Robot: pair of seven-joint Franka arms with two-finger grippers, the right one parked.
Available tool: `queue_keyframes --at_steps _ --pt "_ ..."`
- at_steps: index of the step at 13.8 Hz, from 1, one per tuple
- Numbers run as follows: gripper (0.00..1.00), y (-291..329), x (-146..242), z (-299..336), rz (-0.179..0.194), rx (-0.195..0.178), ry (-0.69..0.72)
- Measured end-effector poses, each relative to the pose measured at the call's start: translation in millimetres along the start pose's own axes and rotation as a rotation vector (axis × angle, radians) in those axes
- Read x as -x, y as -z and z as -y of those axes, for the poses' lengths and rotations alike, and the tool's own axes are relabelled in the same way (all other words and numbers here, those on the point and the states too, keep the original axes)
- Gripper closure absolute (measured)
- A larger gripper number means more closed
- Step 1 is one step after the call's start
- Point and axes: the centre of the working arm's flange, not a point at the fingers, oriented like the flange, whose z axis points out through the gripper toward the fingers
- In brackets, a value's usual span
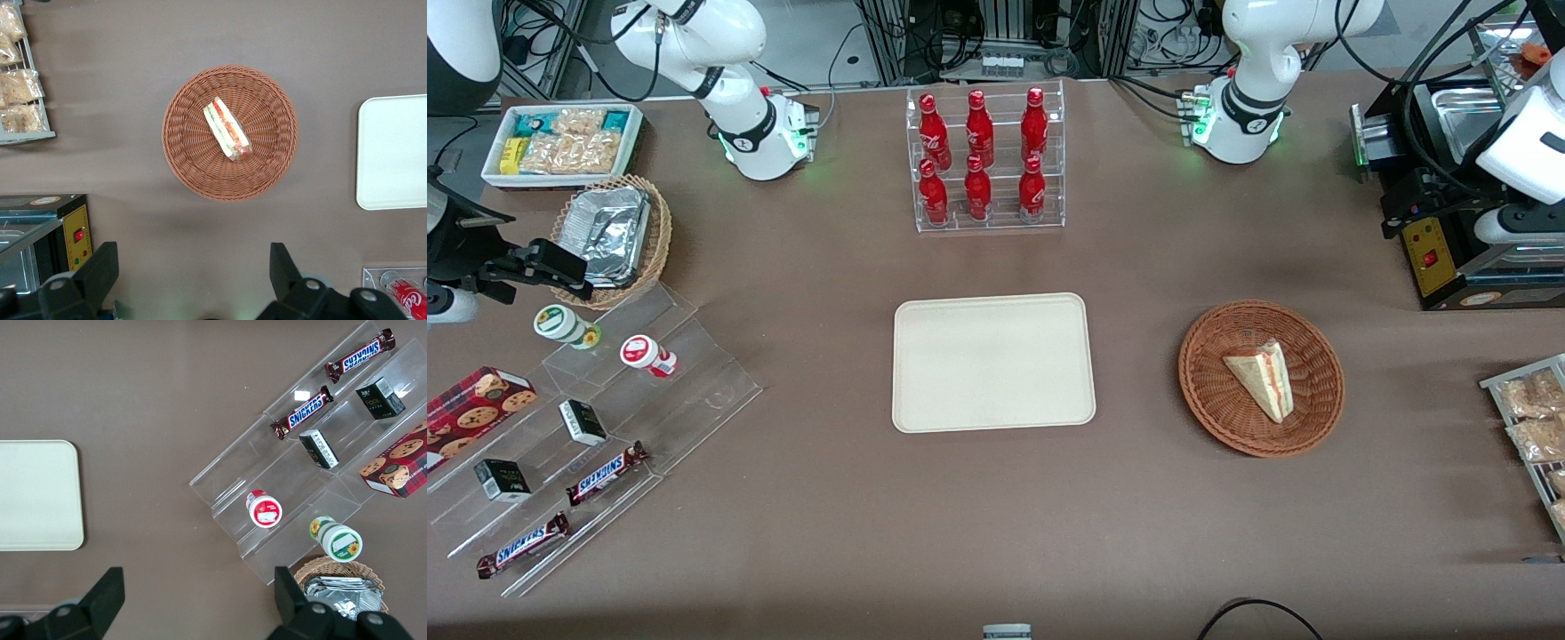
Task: Place sandwich from basket to tray
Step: 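Move the left gripper down over the wrapped sandwich in the wicker basket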
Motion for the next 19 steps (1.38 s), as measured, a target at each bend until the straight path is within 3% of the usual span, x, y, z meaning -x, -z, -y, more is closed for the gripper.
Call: queue_keyframes --at_steps 5,9,12,15,19 --pt "0.00 -4 -1 1 0.006 0.000 0.001" --pt "0.00 -61 -17 -1 0.018 0.002 0.023" --pt "0.00 -111 -22 -3 0.024 0.015 0.149" --pt "0.00 -164 -23 -12 -0.005 0.036 0.337" --pt "0.00 -230 -18 -26 -0.060 0.057 0.443"
